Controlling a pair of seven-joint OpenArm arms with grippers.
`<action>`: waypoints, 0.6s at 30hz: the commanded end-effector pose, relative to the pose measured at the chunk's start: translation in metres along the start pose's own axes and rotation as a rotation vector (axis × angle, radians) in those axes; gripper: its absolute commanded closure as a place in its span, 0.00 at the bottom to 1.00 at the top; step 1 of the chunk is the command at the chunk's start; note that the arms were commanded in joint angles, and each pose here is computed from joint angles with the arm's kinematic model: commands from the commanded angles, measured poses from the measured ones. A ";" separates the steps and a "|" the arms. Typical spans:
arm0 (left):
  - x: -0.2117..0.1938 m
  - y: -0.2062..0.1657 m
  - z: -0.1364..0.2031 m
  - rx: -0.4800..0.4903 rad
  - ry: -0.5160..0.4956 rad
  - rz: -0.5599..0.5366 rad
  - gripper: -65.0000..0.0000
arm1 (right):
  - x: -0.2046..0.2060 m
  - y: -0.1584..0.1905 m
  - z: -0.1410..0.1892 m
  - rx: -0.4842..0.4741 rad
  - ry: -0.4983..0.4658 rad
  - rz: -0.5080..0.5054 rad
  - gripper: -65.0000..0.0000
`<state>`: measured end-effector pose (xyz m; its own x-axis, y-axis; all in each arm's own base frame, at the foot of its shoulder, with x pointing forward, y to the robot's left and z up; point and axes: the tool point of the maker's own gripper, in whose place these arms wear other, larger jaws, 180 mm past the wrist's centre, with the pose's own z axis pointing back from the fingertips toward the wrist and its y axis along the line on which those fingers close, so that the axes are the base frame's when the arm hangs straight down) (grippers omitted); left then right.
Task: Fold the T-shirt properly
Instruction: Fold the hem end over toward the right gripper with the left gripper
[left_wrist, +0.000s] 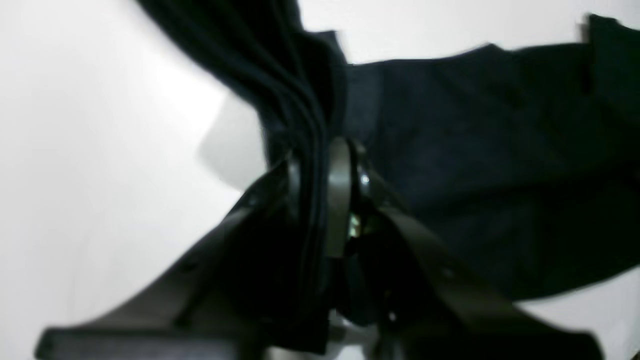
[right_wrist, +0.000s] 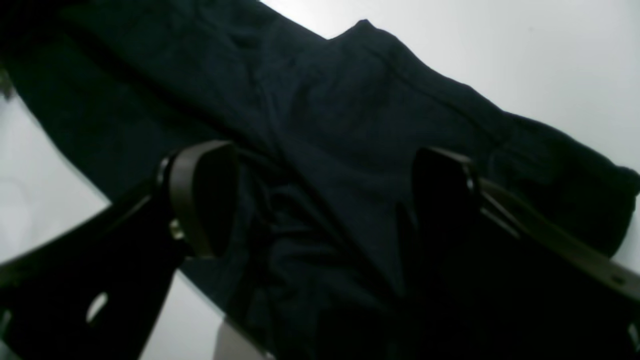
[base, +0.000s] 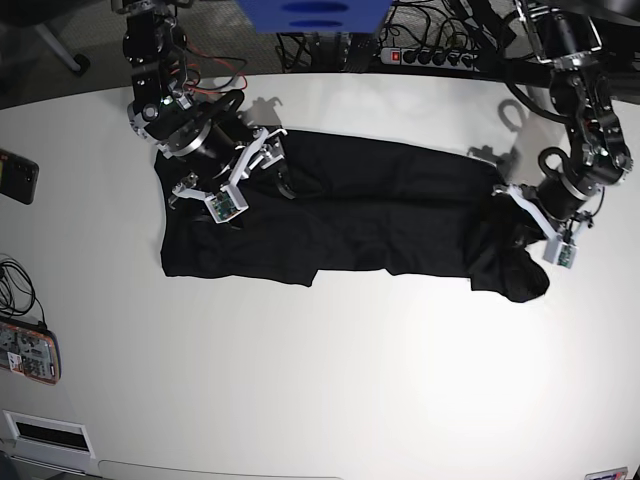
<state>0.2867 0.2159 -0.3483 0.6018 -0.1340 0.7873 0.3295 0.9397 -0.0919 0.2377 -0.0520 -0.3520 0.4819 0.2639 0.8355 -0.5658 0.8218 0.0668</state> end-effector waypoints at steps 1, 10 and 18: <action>0.031 -0.012 0.002 -0.038 -0.093 -0.048 1.00 | 0.014 -0.001 0.003 0.000 -0.050 0.010 0.20; 0.027 -0.103 -0.027 -0.247 -0.075 -0.063 1.00 | 0.015 -0.001 0.002 0.000 -0.051 0.011 0.20; 0.026 -0.138 -0.037 -0.307 -0.071 -0.011 1.00 | 0.015 -0.001 0.002 0.000 -0.051 0.011 0.20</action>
<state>0.2768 0.0745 -0.3525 0.5890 -0.1323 0.7973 0.5302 0.8077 -0.2577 0.2377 -0.0520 -0.3520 0.4822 0.2641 0.8353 -0.5658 0.8218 0.0668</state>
